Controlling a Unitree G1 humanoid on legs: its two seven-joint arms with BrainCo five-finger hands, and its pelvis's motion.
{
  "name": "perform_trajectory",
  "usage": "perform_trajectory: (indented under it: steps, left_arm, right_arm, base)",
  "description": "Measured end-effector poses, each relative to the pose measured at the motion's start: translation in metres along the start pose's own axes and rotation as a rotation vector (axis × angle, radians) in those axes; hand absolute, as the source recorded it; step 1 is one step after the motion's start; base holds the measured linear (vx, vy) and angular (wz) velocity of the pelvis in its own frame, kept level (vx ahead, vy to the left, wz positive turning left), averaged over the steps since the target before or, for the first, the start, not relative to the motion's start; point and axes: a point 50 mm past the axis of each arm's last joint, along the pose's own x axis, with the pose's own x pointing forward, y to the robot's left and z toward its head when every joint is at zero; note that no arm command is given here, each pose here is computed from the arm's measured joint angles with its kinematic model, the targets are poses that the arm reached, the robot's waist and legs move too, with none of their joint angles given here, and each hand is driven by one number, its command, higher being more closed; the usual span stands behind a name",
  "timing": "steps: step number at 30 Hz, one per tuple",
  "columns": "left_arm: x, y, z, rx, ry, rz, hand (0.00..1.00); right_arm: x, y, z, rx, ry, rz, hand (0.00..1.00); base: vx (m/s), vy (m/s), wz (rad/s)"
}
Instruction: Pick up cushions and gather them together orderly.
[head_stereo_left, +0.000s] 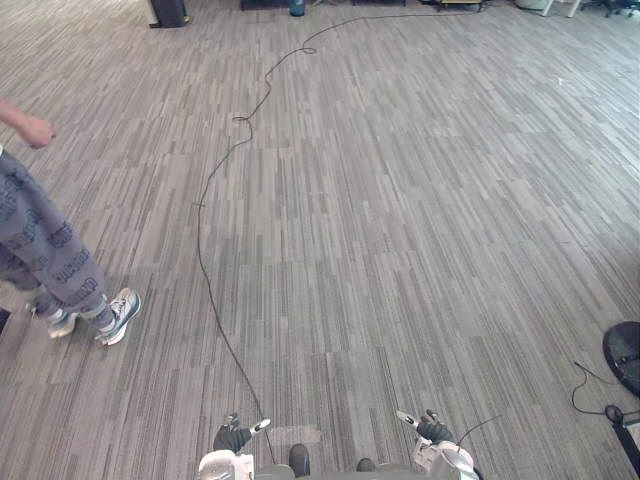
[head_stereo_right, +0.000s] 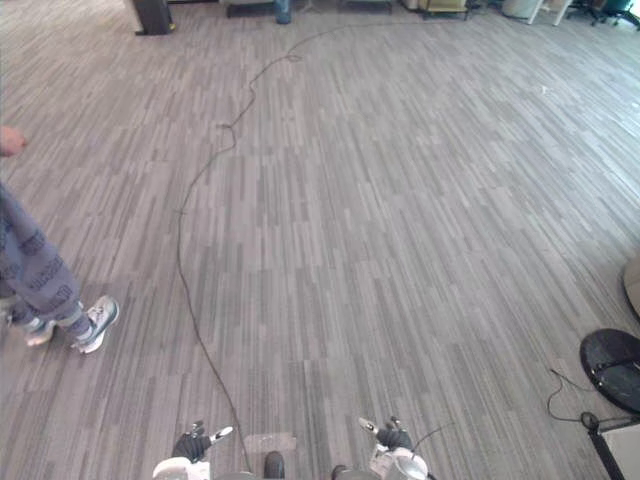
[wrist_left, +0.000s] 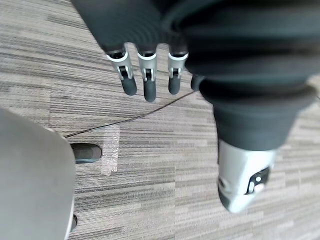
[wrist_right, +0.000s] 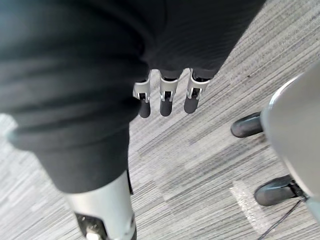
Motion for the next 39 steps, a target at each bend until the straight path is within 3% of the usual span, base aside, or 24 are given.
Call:
perform_trajectory:
  steps: [9, 15, 24, 28, 31, 34, 39]
  left_arm:
    - [0.001, -0.003, 0.018, -0.093, -0.068, 0.006, 0.00]
    - [0.003, 0.001, 0.025, -0.124, -0.103, 0.026, 0.00]
    - [0.004, -0.007, 0.018, -0.057, -0.052, -0.012, 0.00]
    - [0.006, -0.021, 0.021, -0.044, -0.038, -0.051, 0.00]
    - [0.005, -0.018, 0.014, -0.034, -0.017, -0.048, 0.00]
    - [0.003, -0.030, 0.008, -0.086, 0.010, -0.053, 0.00]
    - [0.003, -0.029, 0.017, -0.146, -0.034, -0.042, 0.00]
  right_arm:
    - [0.000, 0.000, 0.017, 0.021, -0.076, -0.004, 0.00]
    - [-0.003, 0.016, 0.002, 0.028, -0.033, 0.029, 0.00]
    - [-0.003, 0.016, 0.015, 0.004, -0.102, 0.054, 0.00]
    - [0.002, 0.009, 0.036, -0.069, -0.153, 0.043, 0.00]
    - [0.001, -0.004, 0.021, -0.068, -0.091, 0.006, 0.00]
    - [0.004, -0.003, 0.041, -0.091, -0.146, 0.008, 0.00]
    - [0.002, -0.005, 0.030, -0.092, -0.117, 0.004, 0.00]
  base:
    - [0.13, 0.069, 0.03]
    - [0.37, 0.272, -0.16]
    - [0.37, 0.139, -0.08]
    - [0.55, -0.048, 0.39]
    - [0.56, -0.149, 0.63]
    - [0.67, -0.201, 0.18]
    - [0.60, -0.154, -0.01]
